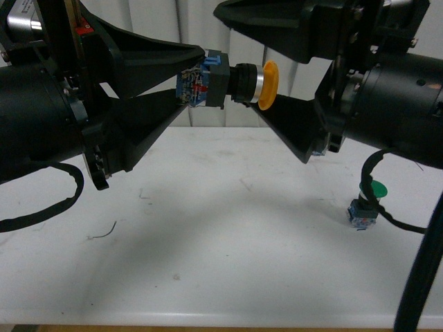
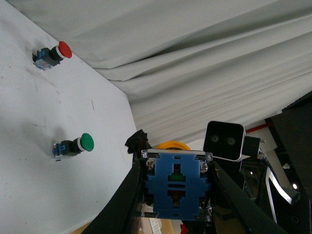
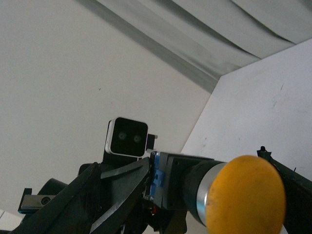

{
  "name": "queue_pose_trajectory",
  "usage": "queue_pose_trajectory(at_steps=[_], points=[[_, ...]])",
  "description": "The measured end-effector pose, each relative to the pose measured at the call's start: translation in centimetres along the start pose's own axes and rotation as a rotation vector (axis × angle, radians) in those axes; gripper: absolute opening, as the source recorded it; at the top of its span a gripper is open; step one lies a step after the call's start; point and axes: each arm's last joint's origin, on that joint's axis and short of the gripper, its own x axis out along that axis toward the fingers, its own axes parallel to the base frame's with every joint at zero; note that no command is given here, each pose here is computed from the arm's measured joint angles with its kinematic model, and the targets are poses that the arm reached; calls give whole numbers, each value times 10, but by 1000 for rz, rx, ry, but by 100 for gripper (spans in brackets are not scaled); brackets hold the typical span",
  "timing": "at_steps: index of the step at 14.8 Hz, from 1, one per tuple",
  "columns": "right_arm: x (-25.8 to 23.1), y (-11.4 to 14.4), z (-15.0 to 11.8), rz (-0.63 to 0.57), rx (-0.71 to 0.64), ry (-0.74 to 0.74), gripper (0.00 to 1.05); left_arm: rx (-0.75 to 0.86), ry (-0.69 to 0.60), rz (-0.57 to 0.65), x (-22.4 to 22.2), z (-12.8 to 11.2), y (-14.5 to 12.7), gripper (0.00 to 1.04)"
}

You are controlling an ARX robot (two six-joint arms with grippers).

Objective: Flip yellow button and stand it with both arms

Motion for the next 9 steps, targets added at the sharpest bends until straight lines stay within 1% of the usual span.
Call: queue_pose_trajectory(at_steps=[2, 4, 5, 9], points=[[3, 1, -3, 9, 3, 17, 98, -1, -1, 3, -1, 0, 1, 32], [5, 2, 2, 16, -5, 2, 98, -1, -2, 4, -2, 0, 1, 32], [5, 2, 2, 11, -2, 0, 89, 0, -2, 2, -2, 0, 1, 32], [5, -4, 1, -20, 12, -17, 46, 0, 0, -9, -1, 0, 0, 32]])
